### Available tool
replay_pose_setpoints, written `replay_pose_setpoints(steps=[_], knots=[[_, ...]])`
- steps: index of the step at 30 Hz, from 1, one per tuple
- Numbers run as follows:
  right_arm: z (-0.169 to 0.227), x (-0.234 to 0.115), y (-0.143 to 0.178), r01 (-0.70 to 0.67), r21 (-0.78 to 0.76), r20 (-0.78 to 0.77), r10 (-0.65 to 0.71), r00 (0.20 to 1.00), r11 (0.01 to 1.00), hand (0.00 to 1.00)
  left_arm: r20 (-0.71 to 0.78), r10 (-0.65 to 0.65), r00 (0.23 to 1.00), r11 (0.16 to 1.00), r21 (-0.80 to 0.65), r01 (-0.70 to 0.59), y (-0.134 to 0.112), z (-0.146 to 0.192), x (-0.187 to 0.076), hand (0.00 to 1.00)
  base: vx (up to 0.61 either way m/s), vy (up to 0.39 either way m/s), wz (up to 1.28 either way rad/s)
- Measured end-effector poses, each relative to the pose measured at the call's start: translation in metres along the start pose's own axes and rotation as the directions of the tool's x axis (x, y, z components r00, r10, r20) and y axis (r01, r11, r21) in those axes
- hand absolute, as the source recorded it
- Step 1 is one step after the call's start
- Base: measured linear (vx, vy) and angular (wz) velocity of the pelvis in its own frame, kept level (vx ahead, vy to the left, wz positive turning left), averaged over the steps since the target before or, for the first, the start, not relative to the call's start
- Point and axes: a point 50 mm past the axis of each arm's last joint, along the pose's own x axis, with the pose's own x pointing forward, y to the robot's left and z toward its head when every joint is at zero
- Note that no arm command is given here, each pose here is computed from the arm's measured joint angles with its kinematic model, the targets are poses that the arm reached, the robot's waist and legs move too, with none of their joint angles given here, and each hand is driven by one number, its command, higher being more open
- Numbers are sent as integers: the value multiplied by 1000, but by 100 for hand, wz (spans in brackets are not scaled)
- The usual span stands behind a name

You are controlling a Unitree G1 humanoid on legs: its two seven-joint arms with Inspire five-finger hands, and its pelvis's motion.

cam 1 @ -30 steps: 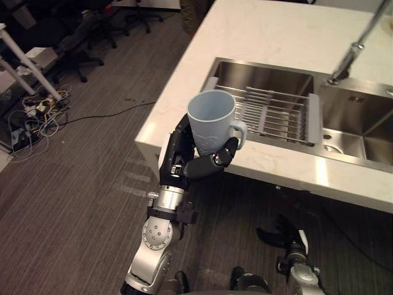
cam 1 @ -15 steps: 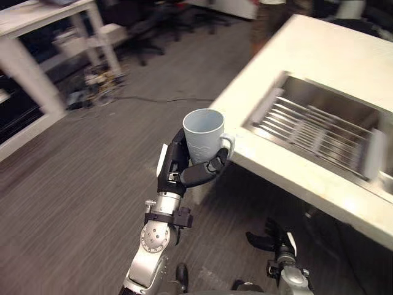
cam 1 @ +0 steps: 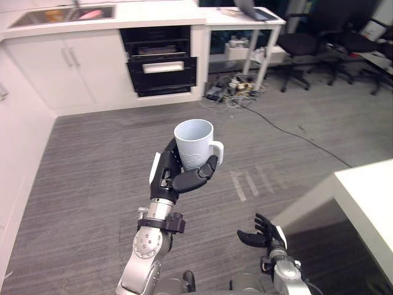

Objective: Walk over to the sink, pick up the cup, carry it to the dishwasher, place the cup inside the dishwasher, then close the dishwasher door

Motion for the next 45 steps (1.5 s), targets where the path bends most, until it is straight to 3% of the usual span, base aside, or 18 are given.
replay_pose_setpoints(steps=[3, 10, 11, 19, 25, 34, 39, 45], knots=[[-13, -12, 3, -3, 21, -33, 4, 999, 1000, 90, 7, -9, 1000, 1000, -9, 9, -1, 2, 0, 30, 219, -186, 96], [8, -4, -3, -5, -3, 51, 5, 999, 1000, 90, -12, -23, 1000, 999, -24, 23, -2, -2, -1, 30, 182, -177, 21], [-20, -9, -7, -8, -42, -59, 6, 998, 999, 90, -25, -49, 998, 999, 5, 49, 2, -3, -4, 30, 34, -21, -1], [-23, -10, -7, -7, -41, -67, 4, 998, 999, 90, -23, -50, 999, 999, 6, 50, 2, -4, -1, 30, -2, 1, -10], [-38, -16, -9, 2, -44, -132, -7, 991, 999, 90, -98, 98, 990, 995, 15, -97, 25, -23, -1, 30, 45, -40, -4], [29, 14, -7, 43, -29, 76, -41, 996, 999, 90, -52, 334, 941, 943, 25, -333, 59, -9, -16, 30, 24, 66, 40], [35, 15, -5, 37, -42, 96, -33, 995, 998, 90, -34, 370, 929, 929, 21, -369, 62, -2, -27, 30, 133, 211, 55], [37, 12, -1, 21, -43, 118, -16, 993, 999, 90, -37, 325, 945, 945, 51, -323, 60, -3, -21, 30, 360, 81, 73]])
